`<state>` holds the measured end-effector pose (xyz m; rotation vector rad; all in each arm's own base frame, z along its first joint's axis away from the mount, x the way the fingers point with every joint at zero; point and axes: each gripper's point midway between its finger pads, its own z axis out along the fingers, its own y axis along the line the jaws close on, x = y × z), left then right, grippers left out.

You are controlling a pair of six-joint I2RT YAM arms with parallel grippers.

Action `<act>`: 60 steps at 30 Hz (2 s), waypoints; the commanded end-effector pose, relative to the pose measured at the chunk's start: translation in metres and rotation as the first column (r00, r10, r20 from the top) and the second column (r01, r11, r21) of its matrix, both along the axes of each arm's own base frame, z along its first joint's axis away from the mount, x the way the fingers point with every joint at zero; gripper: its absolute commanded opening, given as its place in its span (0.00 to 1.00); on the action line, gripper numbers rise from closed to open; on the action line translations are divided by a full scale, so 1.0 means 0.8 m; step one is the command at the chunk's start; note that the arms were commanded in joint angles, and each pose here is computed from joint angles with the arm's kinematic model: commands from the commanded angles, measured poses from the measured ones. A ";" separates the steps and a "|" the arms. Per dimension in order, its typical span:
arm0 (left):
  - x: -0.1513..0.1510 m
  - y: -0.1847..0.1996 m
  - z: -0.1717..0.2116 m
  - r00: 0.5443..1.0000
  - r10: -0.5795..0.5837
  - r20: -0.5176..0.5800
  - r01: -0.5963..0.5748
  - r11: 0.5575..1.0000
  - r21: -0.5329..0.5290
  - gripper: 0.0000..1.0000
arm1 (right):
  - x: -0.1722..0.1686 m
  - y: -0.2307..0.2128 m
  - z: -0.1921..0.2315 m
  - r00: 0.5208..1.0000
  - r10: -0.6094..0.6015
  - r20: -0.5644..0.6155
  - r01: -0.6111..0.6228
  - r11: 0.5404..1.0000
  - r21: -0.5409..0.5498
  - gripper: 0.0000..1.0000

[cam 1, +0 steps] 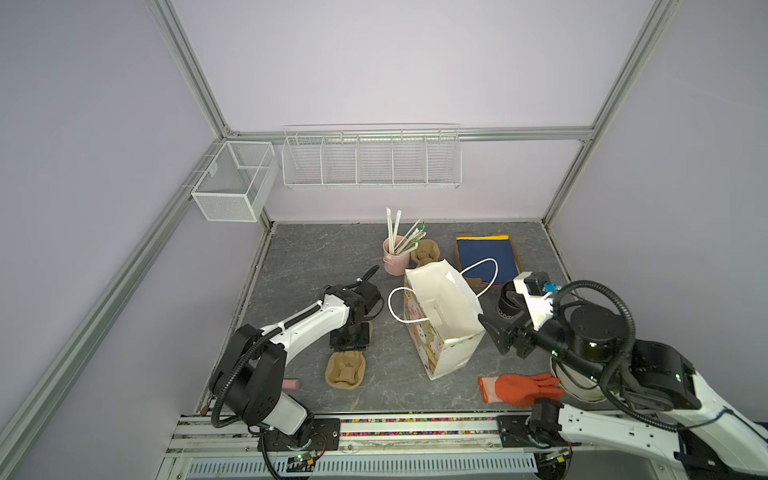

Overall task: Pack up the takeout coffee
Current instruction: 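Hold the tan pulp carrier with the left gripper beside the bag, then lift the pulp carrier with the left gripper up over the bag opening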

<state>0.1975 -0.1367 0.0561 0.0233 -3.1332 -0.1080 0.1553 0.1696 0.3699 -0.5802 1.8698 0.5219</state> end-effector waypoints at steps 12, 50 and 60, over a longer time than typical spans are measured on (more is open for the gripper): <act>-0.004 0.007 -0.013 0.999 -0.013 -0.047 0.016 0.998 0.059 0.33 | -0.001 -0.003 0.004 1.000 -0.001 0.002 0.001 1.000 0.026 0.93; 0.011 0.013 0.095 0.986 -0.008 0.168 0.011 1.000 -0.015 0.01 | 0.005 -0.010 0.010 0.999 -0.041 0.028 0.040 0.999 0.029 0.92; 0.018 0.013 0.145 0.968 -0.005 0.250 0.020 0.998 -0.056 0.00 | 0.011 -0.027 0.015 0.993 -0.104 0.055 0.103 0.994 0.027 0.92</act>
